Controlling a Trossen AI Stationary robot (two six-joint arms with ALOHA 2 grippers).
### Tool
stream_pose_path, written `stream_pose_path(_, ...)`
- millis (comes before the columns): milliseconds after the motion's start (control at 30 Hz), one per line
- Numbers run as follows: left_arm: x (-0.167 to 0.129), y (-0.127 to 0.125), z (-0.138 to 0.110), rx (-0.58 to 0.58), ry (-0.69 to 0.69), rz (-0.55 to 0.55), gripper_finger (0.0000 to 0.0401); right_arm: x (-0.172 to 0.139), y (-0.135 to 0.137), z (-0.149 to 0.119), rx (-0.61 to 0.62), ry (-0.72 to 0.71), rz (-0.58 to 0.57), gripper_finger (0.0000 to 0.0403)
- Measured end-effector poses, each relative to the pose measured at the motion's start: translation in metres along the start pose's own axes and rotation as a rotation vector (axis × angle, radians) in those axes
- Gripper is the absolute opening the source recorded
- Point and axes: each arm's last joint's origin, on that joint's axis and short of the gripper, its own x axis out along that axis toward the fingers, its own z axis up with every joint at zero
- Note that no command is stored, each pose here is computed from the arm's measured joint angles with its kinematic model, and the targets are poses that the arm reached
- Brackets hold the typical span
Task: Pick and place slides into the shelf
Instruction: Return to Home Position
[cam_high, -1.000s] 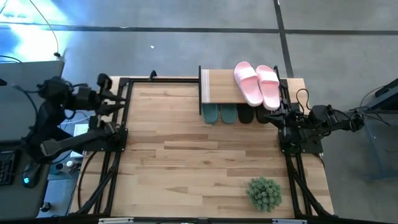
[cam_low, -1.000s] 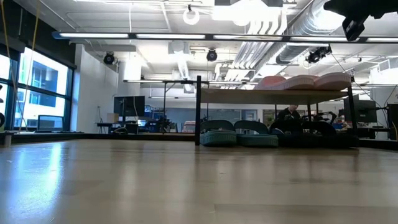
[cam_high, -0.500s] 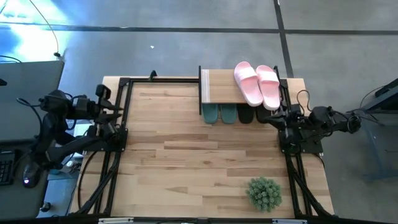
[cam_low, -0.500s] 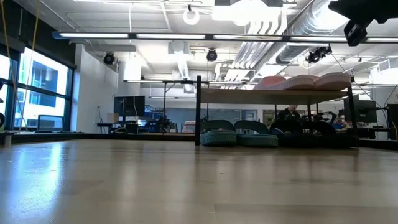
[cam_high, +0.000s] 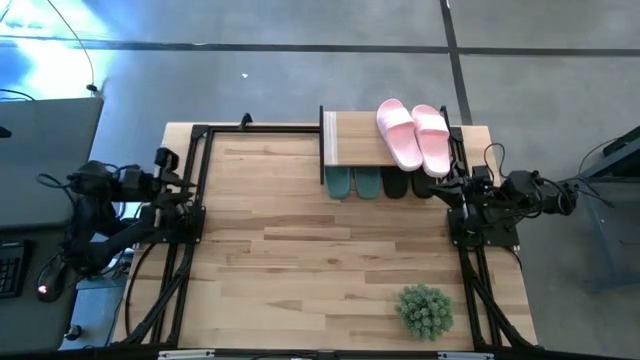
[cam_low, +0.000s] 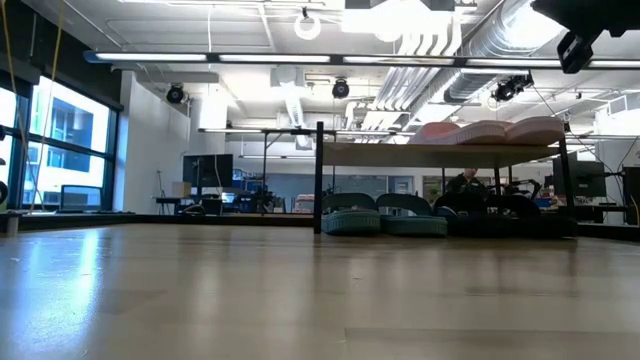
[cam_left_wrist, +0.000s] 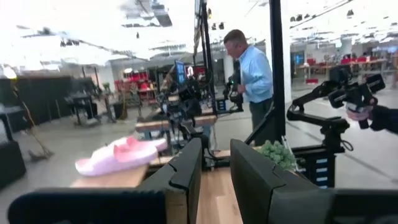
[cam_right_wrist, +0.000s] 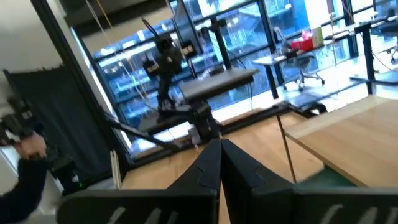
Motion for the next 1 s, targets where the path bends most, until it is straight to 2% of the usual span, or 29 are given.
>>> stream_pose_path(200, 0.02, 0.015, -0.035, -0.082, 0.007, -0.01, 0.0071, 0.013, 0.0, -0.02, -0.003, -0.041, 0.079, 0.0)
stream_pose_path(333, 0.035, 0.026, -0.066, -0.126, -0.082, -0.026, 0.0071, 0.021, -0.003, -0.04, 0.01, -0.036, 0.094, 0.0)
stream_pose_path(500, 0.044, 0.034, -0.103, -0.174, -0.185, 0.013, 0.0071, 0.025, -0.006, -0.054, 0.047, -0.03, 0.097, 0.0)
stream_pose_path(700, 0.046, 0.039, -0.129, -0.2, -0.178, 0.107, 0.0071, 0.027, -0.008, -0.061, 0.045, -0.032, 0.079, 0.0)
stream_pose_path(1000, 0.047, 0.042, -0.146, -0.212, -0.078, 0.183, 0.0071, 0.031, -0.014, -0.08, 0.055, 0.012, 0.036, 0.0)
